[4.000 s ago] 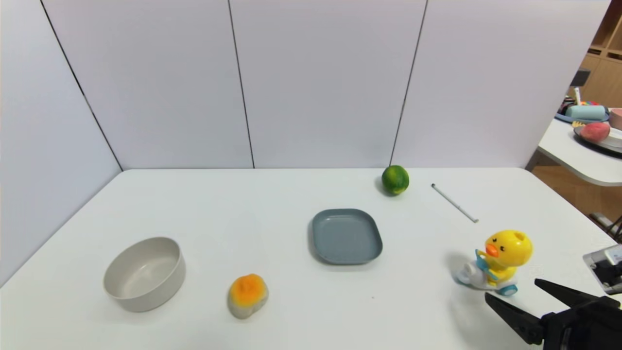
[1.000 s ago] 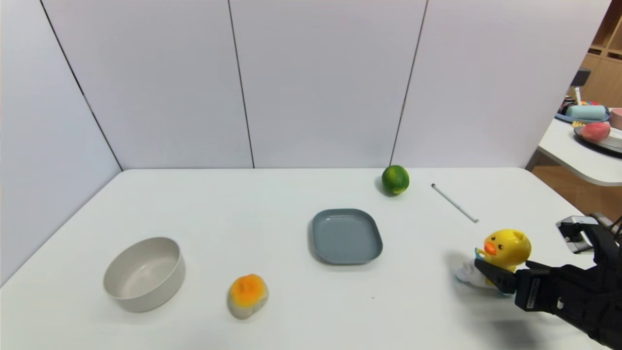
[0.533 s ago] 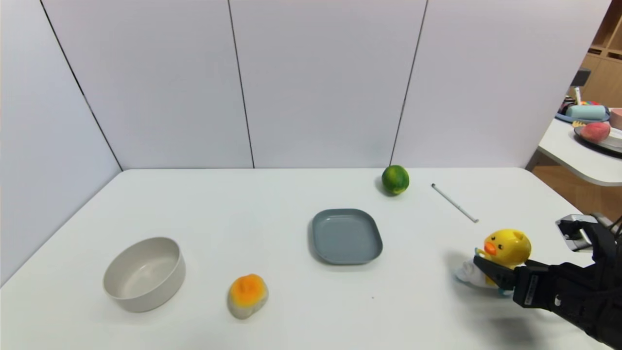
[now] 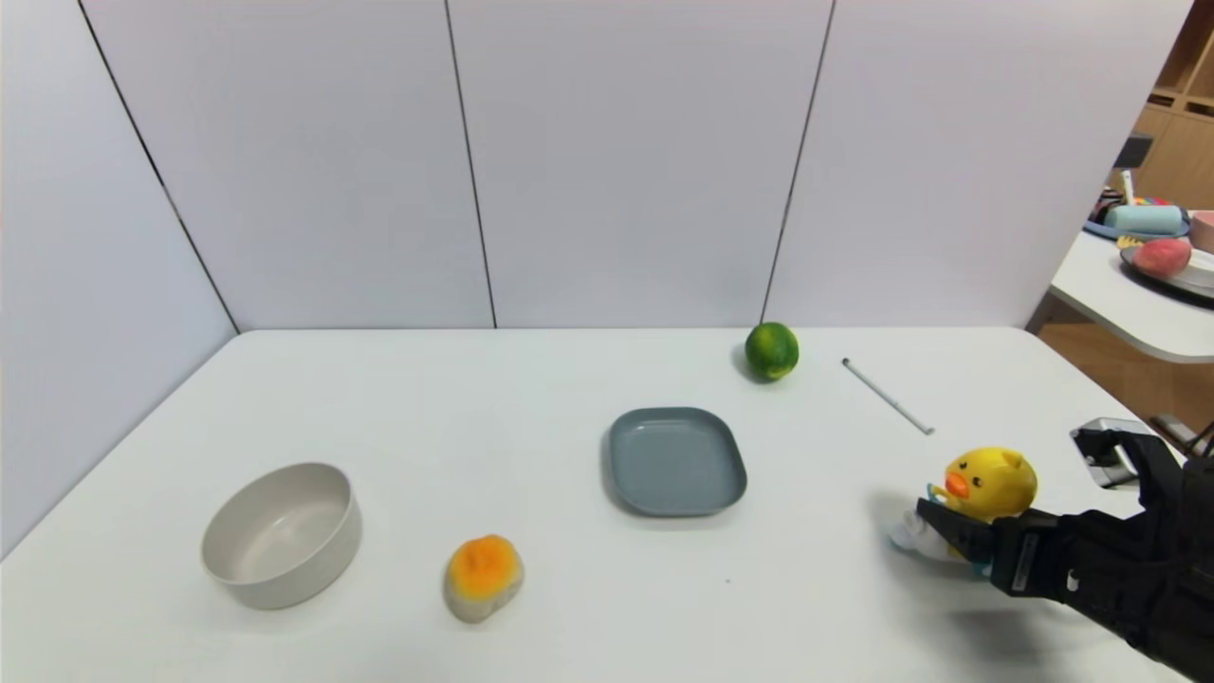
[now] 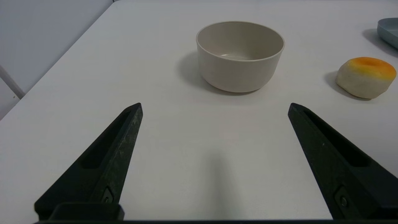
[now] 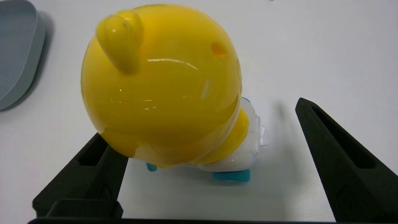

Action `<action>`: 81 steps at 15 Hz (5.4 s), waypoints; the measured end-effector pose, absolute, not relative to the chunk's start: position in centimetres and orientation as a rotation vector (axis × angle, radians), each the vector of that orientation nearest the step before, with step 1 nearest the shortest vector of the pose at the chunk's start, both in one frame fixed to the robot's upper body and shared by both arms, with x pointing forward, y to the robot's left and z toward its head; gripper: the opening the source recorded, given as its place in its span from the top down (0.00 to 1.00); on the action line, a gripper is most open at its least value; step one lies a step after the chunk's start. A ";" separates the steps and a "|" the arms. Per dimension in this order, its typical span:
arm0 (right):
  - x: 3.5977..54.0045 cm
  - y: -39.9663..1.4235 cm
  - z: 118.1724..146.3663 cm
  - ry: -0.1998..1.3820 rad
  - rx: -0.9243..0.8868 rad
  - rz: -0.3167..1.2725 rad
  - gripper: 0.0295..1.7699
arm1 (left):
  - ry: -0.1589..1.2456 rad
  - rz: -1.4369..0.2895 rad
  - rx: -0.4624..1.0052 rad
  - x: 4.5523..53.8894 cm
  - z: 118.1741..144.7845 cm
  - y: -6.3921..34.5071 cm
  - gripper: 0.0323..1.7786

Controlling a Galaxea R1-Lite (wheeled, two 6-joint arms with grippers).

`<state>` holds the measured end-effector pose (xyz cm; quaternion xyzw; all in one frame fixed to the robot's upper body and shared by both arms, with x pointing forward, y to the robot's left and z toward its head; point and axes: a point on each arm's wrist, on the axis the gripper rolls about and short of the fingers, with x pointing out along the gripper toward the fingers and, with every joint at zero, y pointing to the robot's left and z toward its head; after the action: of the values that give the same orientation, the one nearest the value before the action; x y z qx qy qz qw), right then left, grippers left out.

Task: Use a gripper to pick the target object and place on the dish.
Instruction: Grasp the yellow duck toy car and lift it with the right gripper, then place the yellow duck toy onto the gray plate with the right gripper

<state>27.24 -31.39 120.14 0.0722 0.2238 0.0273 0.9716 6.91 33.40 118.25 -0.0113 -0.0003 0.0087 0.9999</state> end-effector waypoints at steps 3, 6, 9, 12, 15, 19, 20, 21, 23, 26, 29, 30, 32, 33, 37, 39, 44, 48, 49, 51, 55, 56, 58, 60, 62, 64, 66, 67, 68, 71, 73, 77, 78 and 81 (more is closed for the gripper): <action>27.5 -31.4 120.0 0.459 0.151 0.051 0.03 | -0.001 0.017 -0.023 6.9 118.2 33.4 0.05; 27.6 -31.4 119.9 0.465 0.154 0.050 0.03 | 0.000 0.017 -0.022 6.9 118.2 33.4 0.05; 27.7 -31.4 119.9 0.463 0.156 0.048 0.03 | 0.000 0.017 -0.023 6.9 118.2 33.4 0.05; 27.9 -31.4 119.9 0.453 0.156 0.044 0.03 | -0.001 0.017 -0.022 6.9 118.2 33.4 0.05; 27.9 -31.4 119.9 0.456 0.156 0.042 0.03 | -0.001 0.017 -0.023 6.9 118.2 33.4 0.05; 27.9 -31.4 119.8 0.457 0.157 0.041 0.09 | -0.001 0.018 -0.023 6.9 118.2 33.4 0.05; 27.9 -31.4 119.8 0.459 0.157 0.040 0.19 | 0.000 0.017 -0.023 6.9 118.2 33.4 0.05; 28.0 -31.4 119.8 0.461 0.157 0.040 0.28 | -0.001 0.017 -0.023 6.9 118.2 33.4 0.05; 28.0 -31.4 119.8 0.458 0.157 0.040 0.40 | -0.001 0.017 -0.023 6.9 118.2 33.4 0.05; 28.0 -31.4 119.7 0.461 0.158 0.042 0.43 | -0.001 0.017 -0.023 6.9 118.2 33.4 0.05; 27.9 -31.4 119.7 0.462 0.158 0.043 0.43 | 0.000 0.018 -0.023 6.9 118.2 33.4 0.05; 27.9 -31.4 119.7 0.462 0.158 0.043 0.44 | -0.001 0.017 -0.023 6.9 118.2 33.4 0.05; 28.0 -31.4 120.0 0.438 0.161 0.046 0.44 | 0.000 0.017 -0.023 6.9 118.2 33.4 0.05; 28.2 -31.3 120.4 0.412 0.162 0.051 0.49 | -0.001 0.017 -0.023 6.9 118.2 33.4 0.05; 28.7 -30.9 121.9 0.346 0.151 0.078 0.83 | 0.000 0.017 -0.022 6.9 118.2 33.4 0.05; 28.8 -30.6 122.4 0.331 0.143 0.094 0.82 | 0.000 0.017 -0.023 6.9 118.2 33.4 0.05; 28.4 -30.4 122.5 0.323 0.144 0.105 0.82 | 0.000 0.018 -0.023 6.9 118.2 33.4 0.05; 28.4 -29.9 123.2 0.290 0.119 0.136 0.82 | -0.001 0.018 -0.023 6.9 118.2 33.4 0.05; 28.4 -29.7 123.5 0.276 0.101 0.152 0.82 | -0.001 0.018 -0.022 6.9 118.2 33.4 0.05; 28.7 -29.1 124.3 0.237 0.059 0.188 0.82 | 0.000 0.017 -0.023 6.9 118.2 33.4 0.05; 29.8 -27.2 126.4 0.160 -0.001 0.268 0.82 | -0.001 0.017 -0.023 6.9 118.2 33.4 0.05; 30.2 -26.7 126.8 0.157 -0.011 0.288 0.82 | 0.000 0.017 -0.023 6.9 118.2 33.4 0.05; 31.0 -25.2 127.7 0.146 -0.015 0.334 0.82 | 0.000 0.017 -0.023 6.9 118.2 33.4 0.05; 31.8 -23.6 128.5 0.127 -0.012 0.385 0.82 | -0.001 0.018 -0.023 6.9 118.2 33.4 0.05; 32.6 -21.7 128.7 0.119 -0.010 0.434 0.82 | 0.000 0.018 -0.023 6.9 118.2 33.4 0.05; 33.2 -19.8 128.4 0.128 -0.012 0.477 0.82 | 0.000 0.017 -0.023 6.9 118.2 33.4 0.05; 33.7 -17.8 127.7 0.149 -0.010 0.526 0.82 | 0.000 0.017 -0.023 6.9 118.2 33.4 0.05; 33.8 -16.9 127.4 0.160 -0.002 0.547 0.82 | 0.000 0.018 -0.023 6.9 118.2 33.4 0.05; 34.0 -16.1 127.1 0.169 0.002 0.564 0.82 | -0.001 0.017 -0.023 6.9 118.2 33.4 0.05; 34.5 -14.3 126.4 0.181 -0.001 0.600 0.82 | -0.001 0.018 -0.022 6.9 118.2 33.4 0.05; 34.6 -13.7 125.7 0.199 -0.009 0.609 0.82 | 0.000 0.017 -0.023 6.9 118.2 33.4 0.05; 35.1 -12.9 124.6 0.214 -0.016 0.616 0.82 | 0.000 0.018 -0.023 6.9 118.2 33.4 0.05; 35.3 -12.8 124.4 0.219 -0.018 0.610 0.82 | 0.000 0.017 -0.023 6.9 118.2 33.4 0.05; 35.7 -12.8 123.9 0.230 -0.023 0.588 0.82 | -0.001 0.017 -0.023 6.9 118.2 33.4 0.05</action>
<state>35.69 -12.80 123.91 -0.0111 0.1132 0.2893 0.9505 6.91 33.40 118.25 -0.0113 -0.0003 0.0087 0.9999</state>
